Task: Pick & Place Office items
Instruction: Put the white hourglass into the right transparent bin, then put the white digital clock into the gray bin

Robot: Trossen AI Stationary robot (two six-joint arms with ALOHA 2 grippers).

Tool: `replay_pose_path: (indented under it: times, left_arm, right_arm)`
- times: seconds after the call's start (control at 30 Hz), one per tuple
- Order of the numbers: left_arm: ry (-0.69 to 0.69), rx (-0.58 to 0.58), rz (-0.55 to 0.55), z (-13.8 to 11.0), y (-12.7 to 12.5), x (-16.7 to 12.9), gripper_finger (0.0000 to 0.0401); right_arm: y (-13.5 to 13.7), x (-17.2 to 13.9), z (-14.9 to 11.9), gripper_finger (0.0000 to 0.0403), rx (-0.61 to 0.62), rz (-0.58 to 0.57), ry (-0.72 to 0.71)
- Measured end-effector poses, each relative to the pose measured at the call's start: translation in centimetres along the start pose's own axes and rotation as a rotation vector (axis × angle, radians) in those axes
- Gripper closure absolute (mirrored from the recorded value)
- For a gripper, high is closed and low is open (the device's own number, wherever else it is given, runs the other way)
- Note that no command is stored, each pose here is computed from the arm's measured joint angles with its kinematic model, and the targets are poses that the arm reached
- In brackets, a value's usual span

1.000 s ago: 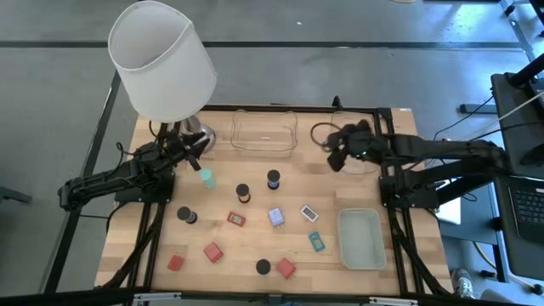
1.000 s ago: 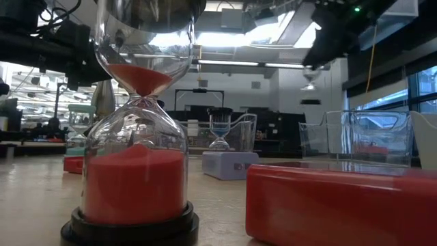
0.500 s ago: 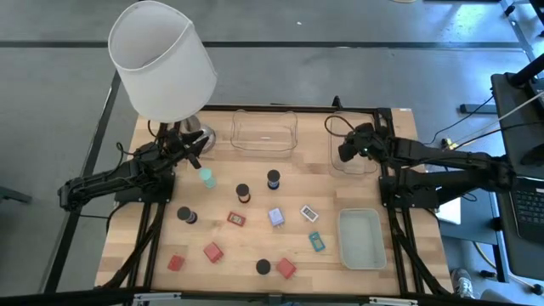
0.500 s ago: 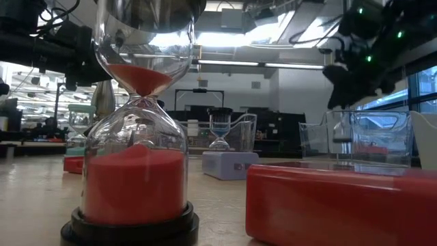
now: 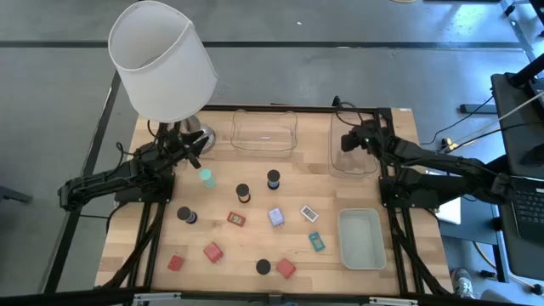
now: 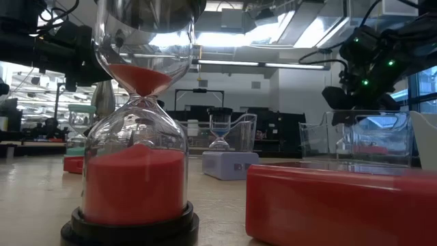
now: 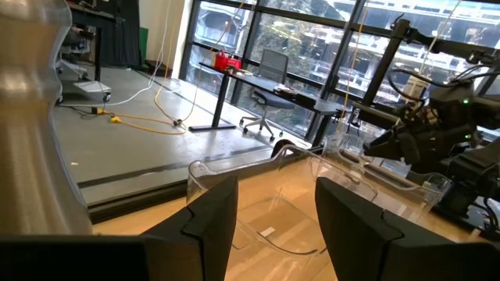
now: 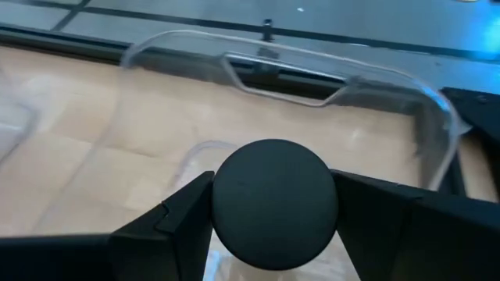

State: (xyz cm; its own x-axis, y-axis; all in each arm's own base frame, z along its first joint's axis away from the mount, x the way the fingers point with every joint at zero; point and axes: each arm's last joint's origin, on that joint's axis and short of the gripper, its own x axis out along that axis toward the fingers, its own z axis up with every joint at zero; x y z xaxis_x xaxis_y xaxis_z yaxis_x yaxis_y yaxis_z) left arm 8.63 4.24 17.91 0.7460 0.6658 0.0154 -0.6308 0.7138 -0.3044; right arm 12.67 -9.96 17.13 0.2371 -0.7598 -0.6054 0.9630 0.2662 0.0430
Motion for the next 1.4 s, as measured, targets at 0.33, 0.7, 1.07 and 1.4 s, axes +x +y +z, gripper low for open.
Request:
replay_pose_path:
  times: [0.33,0.7,1.07,1.4]
  left_arm:
    - [-0.001,0.002,0.003,0.0,0.0,0.0,0.0232]
    - [0.002,0.005,0.019,-0.1,0.1,0.0,0.0232]
    - [0.016,0.005,-0.022,-0.1,0.0,0.0,0.0232]
    - [0.015,0.005,-0.022,-0.1,0.0,0.0,0.0232]
  right_arm:
    - [-0.5,1.6,0.4,0.017,0.011,-0.065,0.002]
    - [-0.5,2.3,0.5,0.0152,0.021,-0.082,0.0]
    - [0.5,0.7,4.7,0.0095,-0.053,-0.073,-0.013]
    - [4.5,-3.4,8.8,0.0099,-0.13,0.327,0.001]
